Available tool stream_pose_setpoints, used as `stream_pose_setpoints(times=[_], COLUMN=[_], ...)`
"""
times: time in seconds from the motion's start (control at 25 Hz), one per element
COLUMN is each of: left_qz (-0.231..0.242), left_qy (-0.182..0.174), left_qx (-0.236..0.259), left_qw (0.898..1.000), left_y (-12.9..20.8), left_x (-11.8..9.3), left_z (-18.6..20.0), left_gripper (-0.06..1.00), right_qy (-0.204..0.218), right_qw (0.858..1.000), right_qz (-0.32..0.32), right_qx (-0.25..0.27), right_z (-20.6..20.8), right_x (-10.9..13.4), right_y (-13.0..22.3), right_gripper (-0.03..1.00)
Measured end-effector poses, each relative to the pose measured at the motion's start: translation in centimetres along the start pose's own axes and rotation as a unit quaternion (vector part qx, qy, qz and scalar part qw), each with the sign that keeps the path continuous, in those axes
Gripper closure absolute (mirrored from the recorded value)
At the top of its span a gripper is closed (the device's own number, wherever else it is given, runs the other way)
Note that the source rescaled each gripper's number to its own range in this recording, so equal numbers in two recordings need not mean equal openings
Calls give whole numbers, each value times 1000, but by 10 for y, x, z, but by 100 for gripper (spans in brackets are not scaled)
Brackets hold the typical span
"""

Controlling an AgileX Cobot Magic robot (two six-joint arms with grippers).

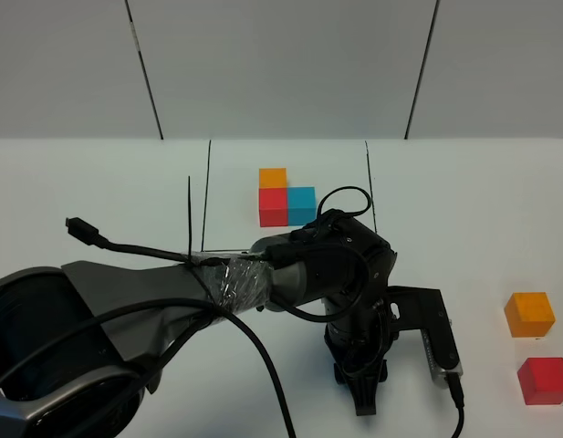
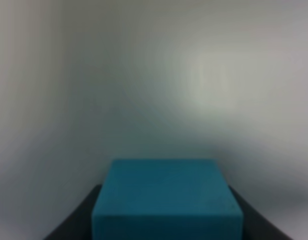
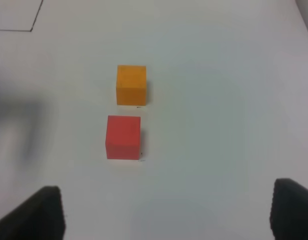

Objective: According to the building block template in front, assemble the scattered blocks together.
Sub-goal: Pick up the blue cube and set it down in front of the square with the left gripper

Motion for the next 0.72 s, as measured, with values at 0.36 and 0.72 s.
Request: stream_pose_setpoints(times=[0.36, 0.72], left_qz=[-1, -2], left_qy=[-6, -16], left_qx=[-12, -32], left_qw=[1000, 999], left_y=[-2, -9], left_x=[1, 4], left_z=[6, 30], left_gripper=[94, 53], right_qy=[0, 0], right_qw=[1000, 1000], right_qz=[0, 0], right_qx=[0, 0], right_z=[0, 0], right_x=[0, 0], right_y=[0, 0], right_gripper=[20, 20])
Point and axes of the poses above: a point on each arm's last joint axis where the gripper is mounted, z pointing back along that axis away from the gripper, x along the wrist's bending axis when the last joint is at zero, y = z × x, the point moved 10 cm from there along -z, pointing out along that axis toward the gripper, and after that the axes turned 14 degrees about z, right-handed, at the moved point
